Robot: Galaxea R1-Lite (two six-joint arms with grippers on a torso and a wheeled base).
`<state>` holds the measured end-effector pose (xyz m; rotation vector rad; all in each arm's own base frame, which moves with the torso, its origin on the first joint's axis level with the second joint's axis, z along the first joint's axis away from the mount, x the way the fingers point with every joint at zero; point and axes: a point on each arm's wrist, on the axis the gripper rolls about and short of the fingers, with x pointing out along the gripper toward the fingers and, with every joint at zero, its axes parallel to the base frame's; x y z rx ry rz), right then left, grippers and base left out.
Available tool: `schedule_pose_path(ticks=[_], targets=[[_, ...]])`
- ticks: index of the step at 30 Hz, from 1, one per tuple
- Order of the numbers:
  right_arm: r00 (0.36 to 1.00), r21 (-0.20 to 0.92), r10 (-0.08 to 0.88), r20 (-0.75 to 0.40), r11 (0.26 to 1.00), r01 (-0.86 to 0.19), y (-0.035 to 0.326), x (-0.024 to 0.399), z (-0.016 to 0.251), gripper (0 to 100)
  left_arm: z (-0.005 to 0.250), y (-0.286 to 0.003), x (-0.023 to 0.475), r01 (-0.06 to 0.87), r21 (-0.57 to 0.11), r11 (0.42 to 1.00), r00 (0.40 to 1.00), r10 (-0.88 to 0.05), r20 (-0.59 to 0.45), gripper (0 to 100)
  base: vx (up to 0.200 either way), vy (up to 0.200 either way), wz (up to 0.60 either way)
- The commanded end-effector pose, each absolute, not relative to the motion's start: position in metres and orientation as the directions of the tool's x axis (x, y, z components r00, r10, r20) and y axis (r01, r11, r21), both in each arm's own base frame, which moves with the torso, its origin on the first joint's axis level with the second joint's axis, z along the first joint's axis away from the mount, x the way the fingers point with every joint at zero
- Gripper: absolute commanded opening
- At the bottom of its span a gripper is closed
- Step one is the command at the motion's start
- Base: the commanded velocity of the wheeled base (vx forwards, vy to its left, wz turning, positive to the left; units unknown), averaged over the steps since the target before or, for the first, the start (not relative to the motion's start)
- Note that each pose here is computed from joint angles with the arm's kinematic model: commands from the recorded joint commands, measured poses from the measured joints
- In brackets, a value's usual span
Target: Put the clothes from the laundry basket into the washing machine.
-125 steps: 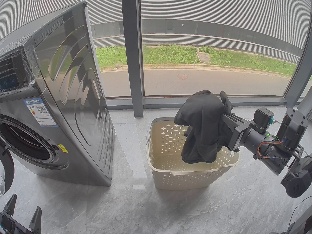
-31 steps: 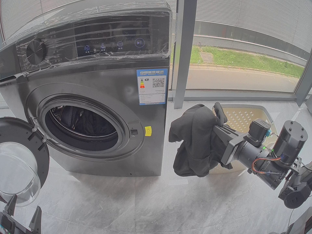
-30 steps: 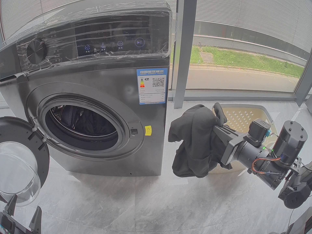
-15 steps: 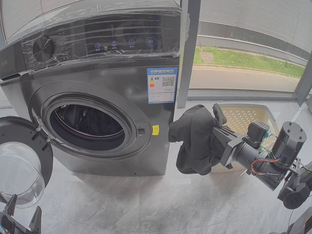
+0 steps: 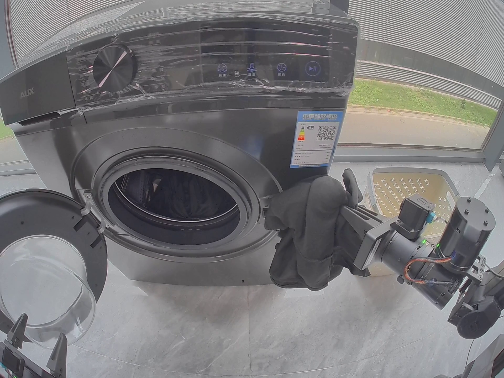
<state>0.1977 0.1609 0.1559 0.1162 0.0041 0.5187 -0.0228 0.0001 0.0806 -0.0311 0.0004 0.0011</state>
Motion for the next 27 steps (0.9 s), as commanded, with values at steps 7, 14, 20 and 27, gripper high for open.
schedule_pose_path(ticks=[7, 14, 20, 27], targets=[[0.869, 0.112, 0.494, 0.027, 0.862, -0.494, 0.1608, 0.1975, 0.1563, 0, 0.0758, 0.0002, -0.0228, -0.002, -0.032, 0.999, 1.000, 0.002, -0.002, 100, -0.200, 0.000, 0.00], [0.868, 0.113, 0.495, 0.026, 0.862, -0.495, 0.1607, 0.1973, 0.1560, 0, 0.0758, 0.0002, -0.0228, -0.002, -0.035, 0.999, 1.000, 0.002, -0.002, 100, -0.029, 0.000, 0.00], [0.869, 0.113, 0.494, 0.023, 0.863, -0.493, 0.1610, 0.1977, 0.1552, 0, 0.0758, 0.0002, -0.0228, -0.002, -0.034, 0.999, 1.000, 0.002, -0.002, 100, 0.000, 0.000, 0.00], [0.868, 0.113, 0.495, 0.021, 0.862, -0.494, 0.1609, 0.1975, 0.1548, 0, 0.0758, 0.0002, -0.0228, -0.002, -0.034, 0.999, 1.000, 0.002, -0.002, 100, -0.086, 0.000, 0.00]])
